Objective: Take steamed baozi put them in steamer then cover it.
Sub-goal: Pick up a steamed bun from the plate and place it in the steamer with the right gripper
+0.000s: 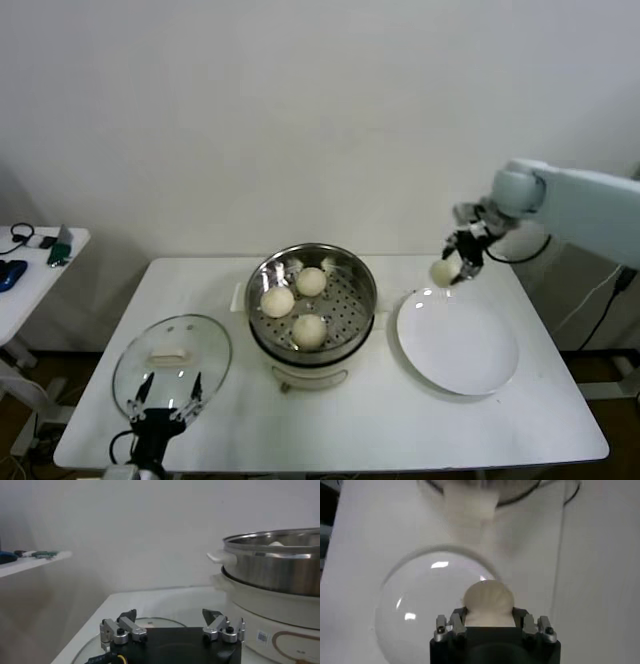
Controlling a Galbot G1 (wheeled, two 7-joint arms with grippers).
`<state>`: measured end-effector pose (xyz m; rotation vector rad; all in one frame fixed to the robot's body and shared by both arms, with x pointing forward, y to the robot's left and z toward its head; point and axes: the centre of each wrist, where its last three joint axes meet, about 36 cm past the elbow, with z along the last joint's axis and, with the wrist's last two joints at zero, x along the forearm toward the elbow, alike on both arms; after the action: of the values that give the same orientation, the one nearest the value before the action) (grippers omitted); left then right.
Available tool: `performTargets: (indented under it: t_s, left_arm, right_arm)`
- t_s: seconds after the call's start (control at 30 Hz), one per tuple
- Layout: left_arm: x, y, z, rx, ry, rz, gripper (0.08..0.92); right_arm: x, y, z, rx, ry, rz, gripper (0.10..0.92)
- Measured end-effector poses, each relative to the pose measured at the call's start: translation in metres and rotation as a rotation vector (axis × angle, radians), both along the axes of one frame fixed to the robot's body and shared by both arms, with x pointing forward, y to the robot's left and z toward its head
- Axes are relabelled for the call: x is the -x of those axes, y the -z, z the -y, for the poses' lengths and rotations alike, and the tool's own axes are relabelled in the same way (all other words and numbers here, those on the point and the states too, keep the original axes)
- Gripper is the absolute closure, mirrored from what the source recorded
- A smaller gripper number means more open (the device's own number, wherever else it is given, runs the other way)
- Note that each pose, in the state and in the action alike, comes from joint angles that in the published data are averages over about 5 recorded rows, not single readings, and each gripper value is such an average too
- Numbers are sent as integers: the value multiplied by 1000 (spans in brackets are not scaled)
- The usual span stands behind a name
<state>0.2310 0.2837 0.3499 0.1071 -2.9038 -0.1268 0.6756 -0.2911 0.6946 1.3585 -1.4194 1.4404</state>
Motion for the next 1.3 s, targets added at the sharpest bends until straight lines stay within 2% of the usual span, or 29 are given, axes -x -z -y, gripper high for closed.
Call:
performTargets:
  t_s: [0.2,0.37,0.77,1.03,1.3]
  left_arm:
    - [-1,-3,2,3,6,8,177]
    - [-2,-4,1,1,7,15,177]
    - [-3,-7,-3,-9,1,22,177]
    - [-4,-7,-6,-8,-7,24,177]
    - [-3,-5,-8,-8,-13,21,177]
  right_arm:
    - [13,-46,-68,-43,-77,9,394]
    - [24,-49,-118,-40,-129,-3,394]
    - [26,25,-188,57,-214,-41,394]
    - [20,69,-207,110,-240,-53,394]
    - [17,93,-219,150,-269,-57,394]
